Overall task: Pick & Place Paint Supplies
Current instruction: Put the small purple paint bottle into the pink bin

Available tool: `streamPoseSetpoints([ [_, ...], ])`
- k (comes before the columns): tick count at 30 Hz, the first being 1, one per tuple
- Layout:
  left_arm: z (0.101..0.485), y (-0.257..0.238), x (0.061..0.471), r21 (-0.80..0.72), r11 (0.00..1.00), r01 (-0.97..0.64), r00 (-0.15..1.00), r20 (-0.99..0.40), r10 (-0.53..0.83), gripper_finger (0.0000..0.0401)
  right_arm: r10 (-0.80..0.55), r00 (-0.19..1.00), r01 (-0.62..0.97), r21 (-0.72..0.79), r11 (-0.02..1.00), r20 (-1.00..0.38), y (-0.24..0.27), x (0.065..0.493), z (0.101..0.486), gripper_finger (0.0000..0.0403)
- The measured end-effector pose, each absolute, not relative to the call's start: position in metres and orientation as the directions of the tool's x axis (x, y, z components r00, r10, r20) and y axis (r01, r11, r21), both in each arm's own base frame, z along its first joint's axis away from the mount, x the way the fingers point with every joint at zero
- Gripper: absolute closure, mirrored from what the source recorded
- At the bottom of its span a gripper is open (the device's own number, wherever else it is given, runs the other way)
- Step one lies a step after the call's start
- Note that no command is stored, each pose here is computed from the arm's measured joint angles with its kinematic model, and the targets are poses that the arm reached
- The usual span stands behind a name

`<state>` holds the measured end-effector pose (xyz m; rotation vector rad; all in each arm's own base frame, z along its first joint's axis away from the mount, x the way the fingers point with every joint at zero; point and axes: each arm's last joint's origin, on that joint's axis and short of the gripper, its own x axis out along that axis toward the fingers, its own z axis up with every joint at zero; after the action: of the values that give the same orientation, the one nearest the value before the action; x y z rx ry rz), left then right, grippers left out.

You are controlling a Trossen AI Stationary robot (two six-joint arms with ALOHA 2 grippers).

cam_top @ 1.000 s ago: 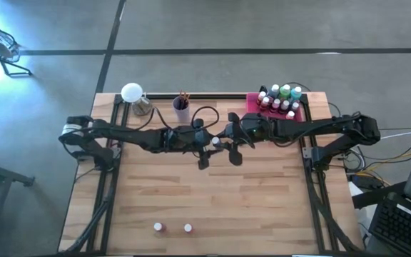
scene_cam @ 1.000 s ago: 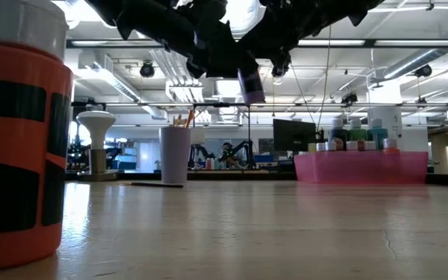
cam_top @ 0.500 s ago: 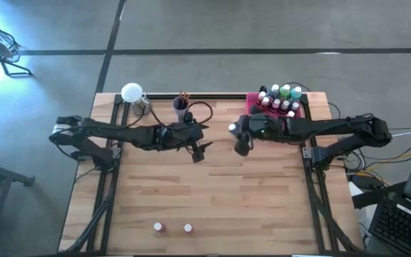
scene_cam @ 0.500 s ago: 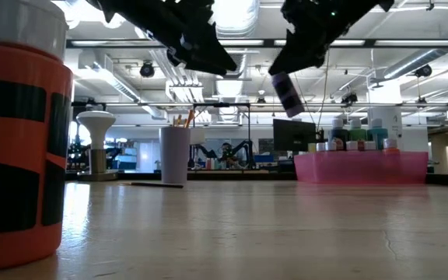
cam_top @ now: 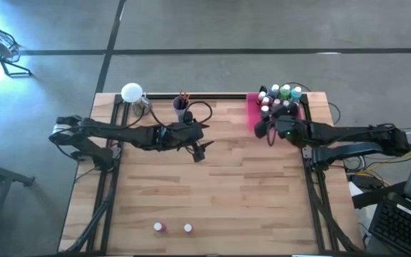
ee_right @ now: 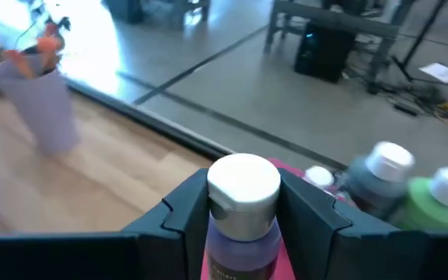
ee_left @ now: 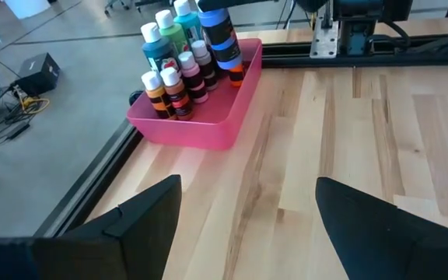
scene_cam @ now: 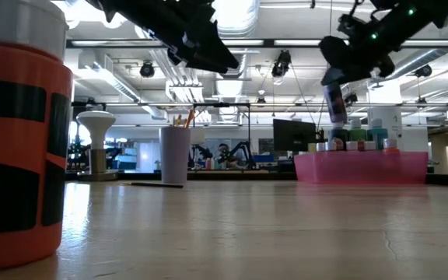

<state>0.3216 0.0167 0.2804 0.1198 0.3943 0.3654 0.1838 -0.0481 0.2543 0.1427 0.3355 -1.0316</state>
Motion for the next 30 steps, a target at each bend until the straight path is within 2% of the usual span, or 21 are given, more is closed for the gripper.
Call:
streamPoseSetpoints([
  [8, 0.280, 0.017, 0.322, 0.183, 0.928, -0.325, 0.860, -0.351, 0.370, 0.0101, -0.888, 0.358, 0.928, 0.008, 0.371, -0.289, -0.062, 0.163, 0.227, 0.0288],
  [16, 0.280, 0.017, 0.322, 0.184, 0.928, -0.324, 0.860, -0.352, 0.370, 0.0101, -0.927, 0.208, 0.977, 0.025, 0.211, -0.312, -0.084, 0.150, 0.209, 0.0273],
  [24, 0.280, 0.017, 0.322, 0.184, 0.928, -0.324, 0.860, -0.352, 0.370, 0.0101, -0.931, 0.146, 0.988, 0.002, 0.154, -0.335, -0.094, 0.148, 0.199, 0.0288],
  [30, 0.280, 0.017, 0.322, 0.184, 0.928, -0.324, 0.860, -0.352, 0.370, 0.0101, -0.935, 0.099, 0.993, -0.029, 0.116, -0.339, -0.099, 0.150, 0.189, 0.0267],
])
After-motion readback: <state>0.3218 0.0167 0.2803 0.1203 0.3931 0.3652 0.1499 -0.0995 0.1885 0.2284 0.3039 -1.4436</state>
